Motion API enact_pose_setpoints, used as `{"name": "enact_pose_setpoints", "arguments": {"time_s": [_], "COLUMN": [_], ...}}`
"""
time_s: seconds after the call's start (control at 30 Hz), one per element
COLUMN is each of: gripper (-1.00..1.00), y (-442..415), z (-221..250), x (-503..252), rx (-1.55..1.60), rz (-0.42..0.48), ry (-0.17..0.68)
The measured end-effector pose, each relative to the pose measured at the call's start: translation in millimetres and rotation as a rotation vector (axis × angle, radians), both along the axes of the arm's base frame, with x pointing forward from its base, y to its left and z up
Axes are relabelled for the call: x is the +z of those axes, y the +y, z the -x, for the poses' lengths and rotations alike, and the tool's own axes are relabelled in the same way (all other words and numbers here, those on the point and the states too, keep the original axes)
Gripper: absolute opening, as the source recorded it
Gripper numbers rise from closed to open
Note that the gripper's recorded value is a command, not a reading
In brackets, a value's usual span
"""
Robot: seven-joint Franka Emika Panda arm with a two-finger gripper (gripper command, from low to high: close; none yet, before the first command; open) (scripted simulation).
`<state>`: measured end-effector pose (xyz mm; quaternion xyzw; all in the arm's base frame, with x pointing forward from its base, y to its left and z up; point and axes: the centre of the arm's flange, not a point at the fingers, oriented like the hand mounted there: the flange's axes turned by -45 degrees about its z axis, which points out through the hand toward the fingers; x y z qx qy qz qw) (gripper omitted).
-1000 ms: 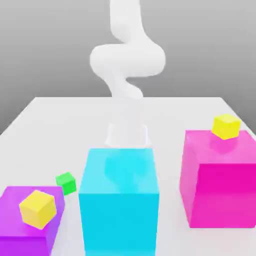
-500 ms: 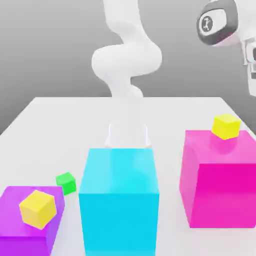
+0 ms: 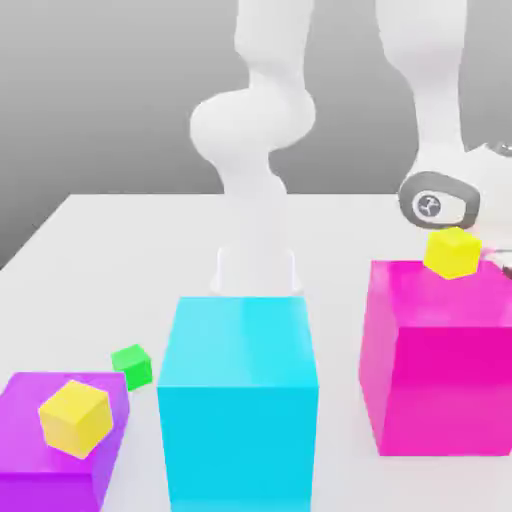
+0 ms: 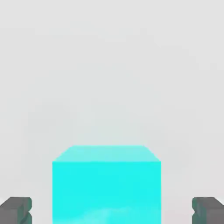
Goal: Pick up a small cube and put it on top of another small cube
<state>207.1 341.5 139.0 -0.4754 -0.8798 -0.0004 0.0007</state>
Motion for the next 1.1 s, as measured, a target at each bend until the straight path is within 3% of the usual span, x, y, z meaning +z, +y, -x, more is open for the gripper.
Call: {"name": "enact_pose_setpoints", "arguments": {"time_s": [0.3,0.77,1.0,1.1], "gripper": [-1.00,-1.00,-1.00,-1.00], "y": [1,18,-40,-75], "z": [0,-39,-59,-73], "x": [22,222,318,307], "rx": [0.000,-0.009,-0.194,-0.338], "rz": [0.002,-0.023,-0.019,-0.003], "ry": [0.001,-0.085,-0.065,-0.010]}}
